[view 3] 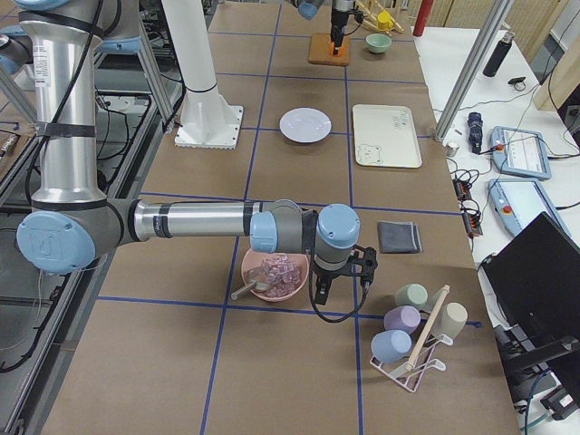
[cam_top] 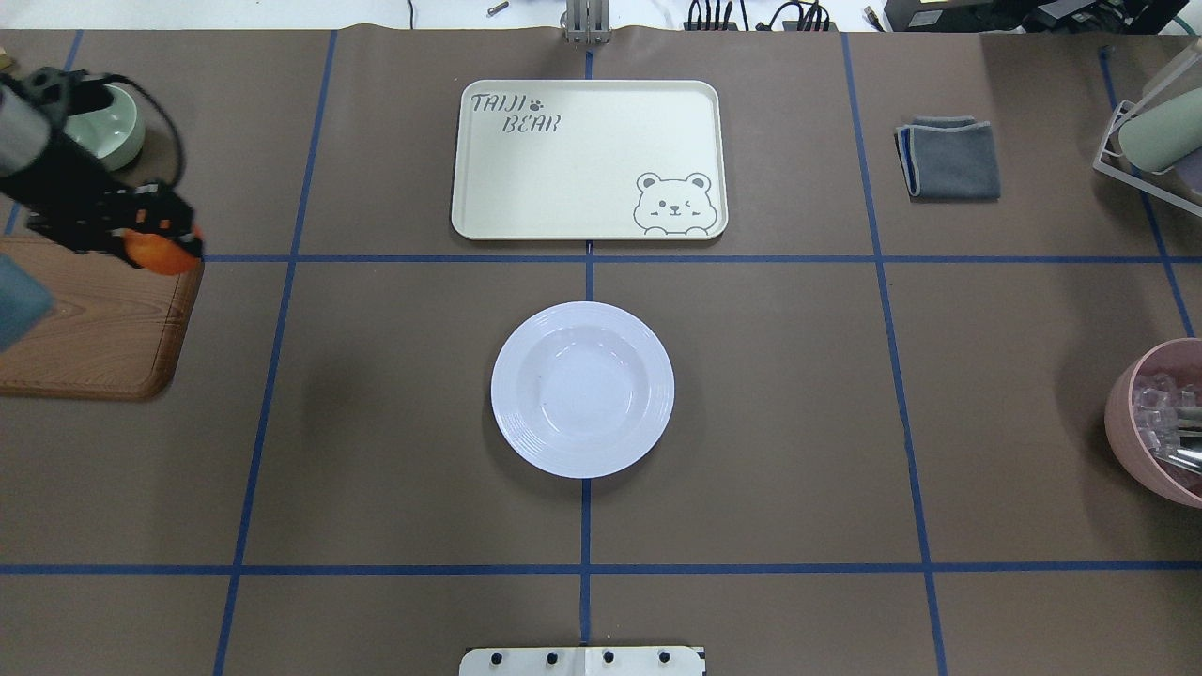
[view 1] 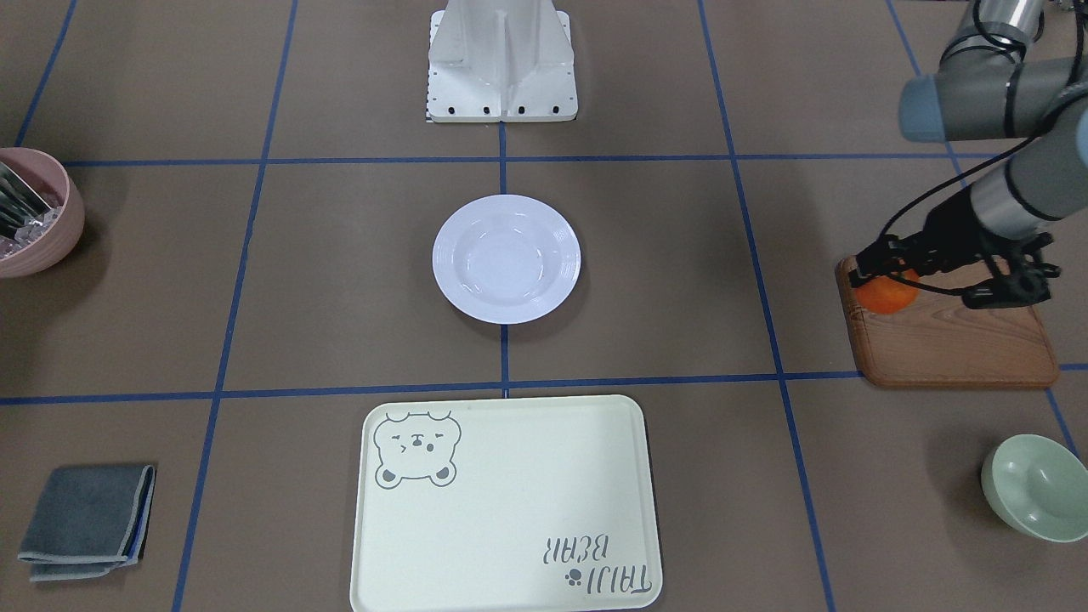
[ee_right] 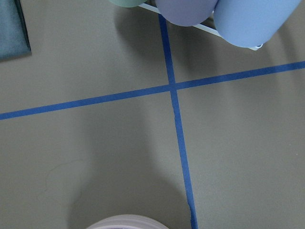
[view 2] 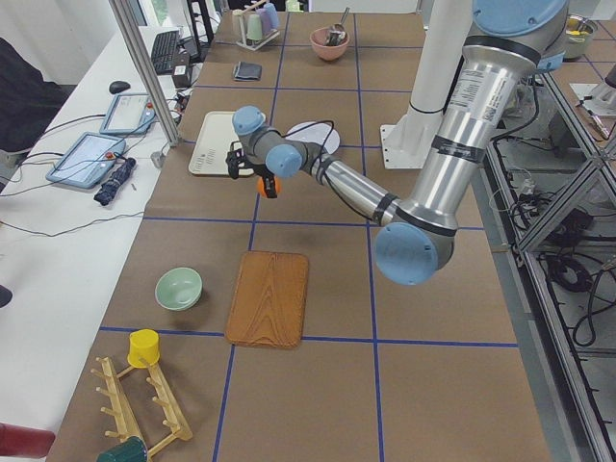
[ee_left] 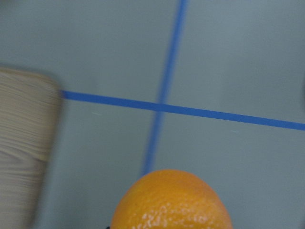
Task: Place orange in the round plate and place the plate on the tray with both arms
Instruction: 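Carry the orange with the left gripper onto the white plate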
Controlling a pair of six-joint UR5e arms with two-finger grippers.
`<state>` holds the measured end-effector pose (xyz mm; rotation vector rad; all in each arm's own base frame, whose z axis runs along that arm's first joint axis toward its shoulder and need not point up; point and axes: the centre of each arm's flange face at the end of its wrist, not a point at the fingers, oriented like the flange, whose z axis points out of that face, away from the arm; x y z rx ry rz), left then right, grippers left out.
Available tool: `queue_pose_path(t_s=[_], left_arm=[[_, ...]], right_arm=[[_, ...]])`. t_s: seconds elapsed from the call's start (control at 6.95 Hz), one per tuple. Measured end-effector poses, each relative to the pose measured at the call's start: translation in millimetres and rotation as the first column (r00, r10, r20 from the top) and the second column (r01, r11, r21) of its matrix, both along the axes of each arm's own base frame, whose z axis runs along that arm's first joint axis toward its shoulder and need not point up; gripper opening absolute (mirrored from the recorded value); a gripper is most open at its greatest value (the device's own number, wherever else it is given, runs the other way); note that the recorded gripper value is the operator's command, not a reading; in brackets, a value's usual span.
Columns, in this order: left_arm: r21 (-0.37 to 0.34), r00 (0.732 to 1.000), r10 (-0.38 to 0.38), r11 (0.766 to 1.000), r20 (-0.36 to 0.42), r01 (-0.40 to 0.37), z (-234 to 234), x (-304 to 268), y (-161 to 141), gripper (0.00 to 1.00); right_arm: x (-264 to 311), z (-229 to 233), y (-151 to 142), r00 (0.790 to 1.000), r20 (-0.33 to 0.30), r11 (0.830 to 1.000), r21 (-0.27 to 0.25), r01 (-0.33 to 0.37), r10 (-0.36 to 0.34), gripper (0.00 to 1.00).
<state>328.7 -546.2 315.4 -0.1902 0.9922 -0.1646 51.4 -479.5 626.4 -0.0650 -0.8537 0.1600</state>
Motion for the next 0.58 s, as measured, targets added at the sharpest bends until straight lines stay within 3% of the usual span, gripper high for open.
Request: queue_pose_path(t_s=[0.29, 0.58], left_arm=[[-0.081, 0.998, -0.056, 0.995, 0.004, 0.056, -111.6, 126.5, 42.8, 0.0], [-0.078, 0.997, -0.063, 0.995, 0.051, 0.067, -135.3, 218.4, 90.9, 0.0]], right_arm=[[-0.4, -3.1, -3.0, 1.0, -0.003, 1.0, 0.011, 0.004, -0.004, 1.0], [-1.1, -6.2, -5.6, 1.0, -0.002, 1.0, 0.017, 0.005, -0.005, 1.0]])
